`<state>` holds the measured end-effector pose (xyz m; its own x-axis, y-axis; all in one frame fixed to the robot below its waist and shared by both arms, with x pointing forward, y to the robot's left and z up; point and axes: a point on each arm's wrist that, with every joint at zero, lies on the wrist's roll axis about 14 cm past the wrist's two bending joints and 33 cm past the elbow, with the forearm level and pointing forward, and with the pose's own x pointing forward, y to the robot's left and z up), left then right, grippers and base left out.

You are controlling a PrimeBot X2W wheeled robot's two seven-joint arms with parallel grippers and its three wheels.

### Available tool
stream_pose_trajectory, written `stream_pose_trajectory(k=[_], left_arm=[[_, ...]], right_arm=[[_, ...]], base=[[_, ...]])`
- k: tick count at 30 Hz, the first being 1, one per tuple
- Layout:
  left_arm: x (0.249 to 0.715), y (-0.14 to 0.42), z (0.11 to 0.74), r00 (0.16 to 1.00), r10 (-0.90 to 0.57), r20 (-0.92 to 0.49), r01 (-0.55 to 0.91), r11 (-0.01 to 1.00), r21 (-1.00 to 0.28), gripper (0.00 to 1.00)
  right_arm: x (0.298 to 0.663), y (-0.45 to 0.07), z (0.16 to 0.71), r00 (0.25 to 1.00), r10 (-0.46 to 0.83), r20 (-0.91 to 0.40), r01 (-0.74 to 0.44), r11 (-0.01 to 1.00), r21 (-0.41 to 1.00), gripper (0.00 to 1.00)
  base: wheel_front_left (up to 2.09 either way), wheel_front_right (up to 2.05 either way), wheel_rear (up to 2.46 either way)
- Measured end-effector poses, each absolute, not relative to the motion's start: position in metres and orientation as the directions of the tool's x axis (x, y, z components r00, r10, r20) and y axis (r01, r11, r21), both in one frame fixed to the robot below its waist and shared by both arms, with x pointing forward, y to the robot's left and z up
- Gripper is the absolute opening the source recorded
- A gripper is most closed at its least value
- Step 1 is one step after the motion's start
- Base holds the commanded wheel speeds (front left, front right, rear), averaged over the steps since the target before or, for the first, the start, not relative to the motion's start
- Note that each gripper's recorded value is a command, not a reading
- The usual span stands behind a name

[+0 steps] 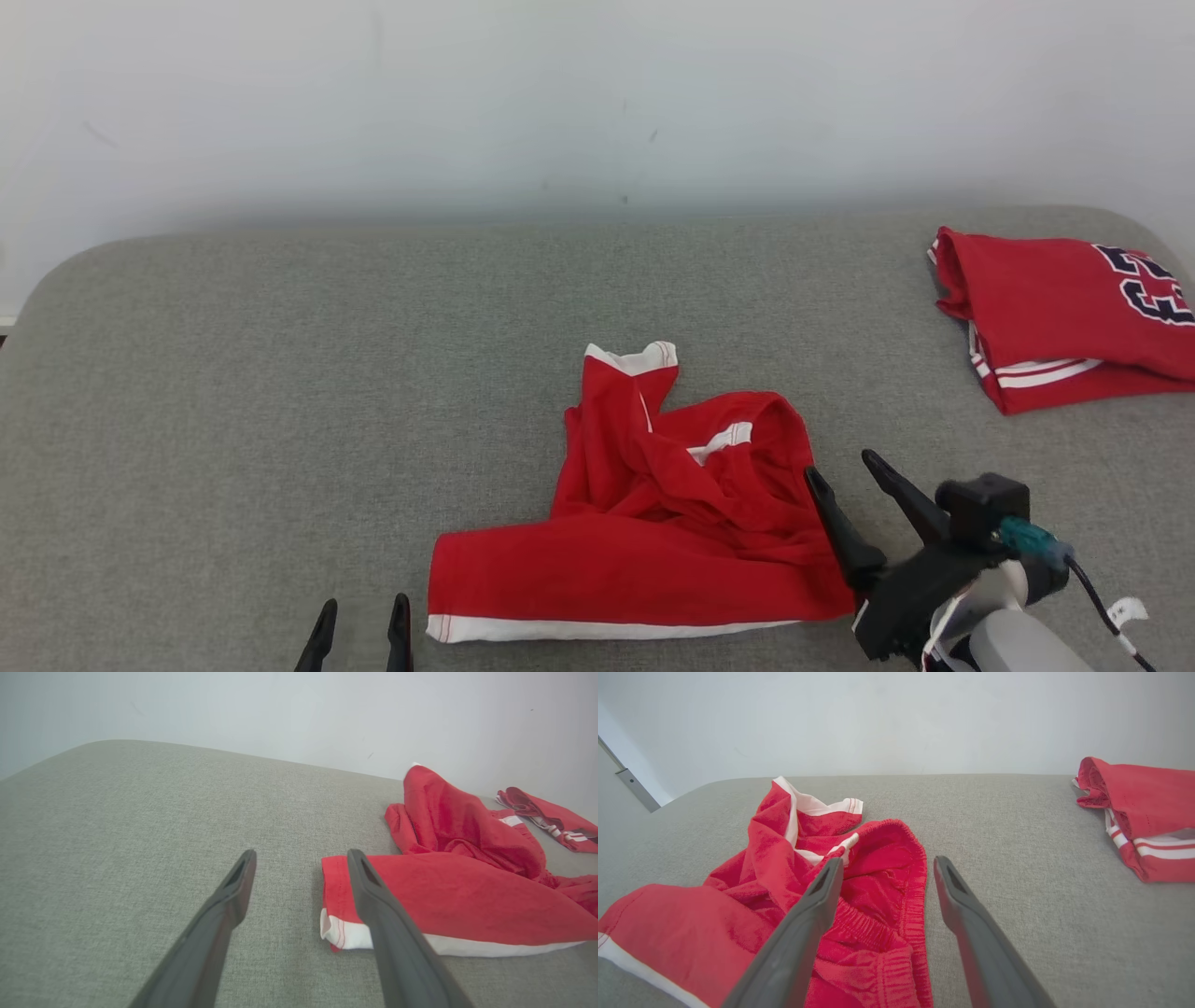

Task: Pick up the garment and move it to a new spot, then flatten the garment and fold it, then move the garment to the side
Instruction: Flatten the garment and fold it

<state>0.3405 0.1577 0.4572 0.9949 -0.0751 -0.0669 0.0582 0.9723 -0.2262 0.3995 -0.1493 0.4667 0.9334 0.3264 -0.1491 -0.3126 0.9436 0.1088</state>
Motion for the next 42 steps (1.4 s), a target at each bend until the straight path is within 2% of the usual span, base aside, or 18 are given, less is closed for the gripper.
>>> stream_pose_trajectory(k=[6, 12, 13, 14, 15, 16, 20, 26, 33, 39, 40, 41, 42], left_arm=[[0.335, 0.162, 0.458, 0.997, -0.046, -0.065, 0.029, 0.970, -0.241, 1.00], [0.331, 0.171, 0.461, 0.998, -0.008, -0.059, -0.006, 0.969, -0.249, 1.00], [0.330, 0.172, 0.461, 0.998, -0.003, -0.060, -0.013, 0.968, -0.251, 1.00], [0.329, 0.173, 0.460, 0.998, 0.003, -0.062, -0.018, 0.968, -0.252, 1.00], [0.328, 0.174, 0.460, 0.998, 0.008, -0.063, -0.024, 0.967, -0.252, 1.00], [0.328, 0.175, 0.460, 0.998, 0.013, -0.064, -0.029, 0.967, -0.253, 1.00], [0.328, 0.178, 0.459, 0.997, 0.028, -0.068, -0.045, 0.965, -0.257, 1.00], [0.333, 0.178, 0.459, 0.997, 0.030, -0.071, -0.047, 0.965, -0.258, 1.00], [0.338, 0.170, 0.463, 0.998, 0.005, -0.059, -0.020, 0.964, -0.264, 1.00], [0.336, 0.165, 0.462, 0.998, -0.006, -0.062, -0.011, 0.963, -0.268, 1.00], [0.336, 0.165, 0.462, 0.998, -0.006, -0.062, -0.011, 0.963, -0.269, 1.00], [0.336, 0.165, 0.462, 0.998, -0.007, -0.062, -0.010, 0.963, -0.270, 1.00], [0.336, 0.165, 0.462, 0.998, -0.006, -0.063, -0.011, 0.963, -0.270, 1.00]], right_arm=[[0.425, -0.123, 0.470, 0.893, 0.396, -0.217, -0.380, 0.918, 0.112, 1.00], [0.438, -0.099, 0.448, 0.826, 0.437, -0.356, -0.411, 0.899, 0.149, 1.00], [0.438, -0.097, 0.442, 0.811, 0.437, -0.389, -0.412, 0.899, 0.152, 0.89], [0.438, -0.096, 0.436, 0.797, 0.435, -0.419, -0.410, 0.899, 0.153, 0.42], [0.438, -0.095, 0.431, 0.784, 0.433, -0.445, -0.411, 0.899, 0.152, 0.08], [0.439, -0.092, 0.428, 0.774, 0.437, -0.459, -0.413, 0.897, 0.156, 0.00], [0.451, -0.081, 0.435, 0.776, 0.456, -0.435, -0.405, 0.890, 0.210, 0.00], [0.503, -0.100, 0.504, 0.905, 0.394, -0.164, -0.343, 0.900, 0.270, 0.00], [0.527, -0.133, 0.539, 0.961, 0.275, -0.014, -0.257, 0.916, 0.308, 0.00], [0.534, -0.143, 0.531, 0.976, 0.217, -0.033, -0.195, 0.927, 0.321, 0.00], [0.534, -0.141, 0.525, 0.974, 0.219, -0.055, -0.191, 0.929, 0.318, 0.11], [0.532, -0.138, 0.518, 0.969, 0.230, -0.088, -0.194, 0.934, 0.301, 1.00], [0.530, -0.135, 0.510, 0.962, 0.242, -0.124, -0.199, 0.938, 0.283, 1.00]], base=[[0.00, 0.00, 0.00], [0.00, 0.00, 0.00], [0.00, 0.00, 0.00], [0.00, 0.00, 0.00], [0.00, 0.00, 0.00], [0.00, 0.00, 0.00], [0.00, 0.00, 0.00], [0.00, 0.00, 0.00], [0.00, 0.00, 0.00], [0.00, 0.00, 0.00], [0.00, 0.00, 0.00], [0.00, 0.00, 0.00], [0.00, 0.00, 0.00]])
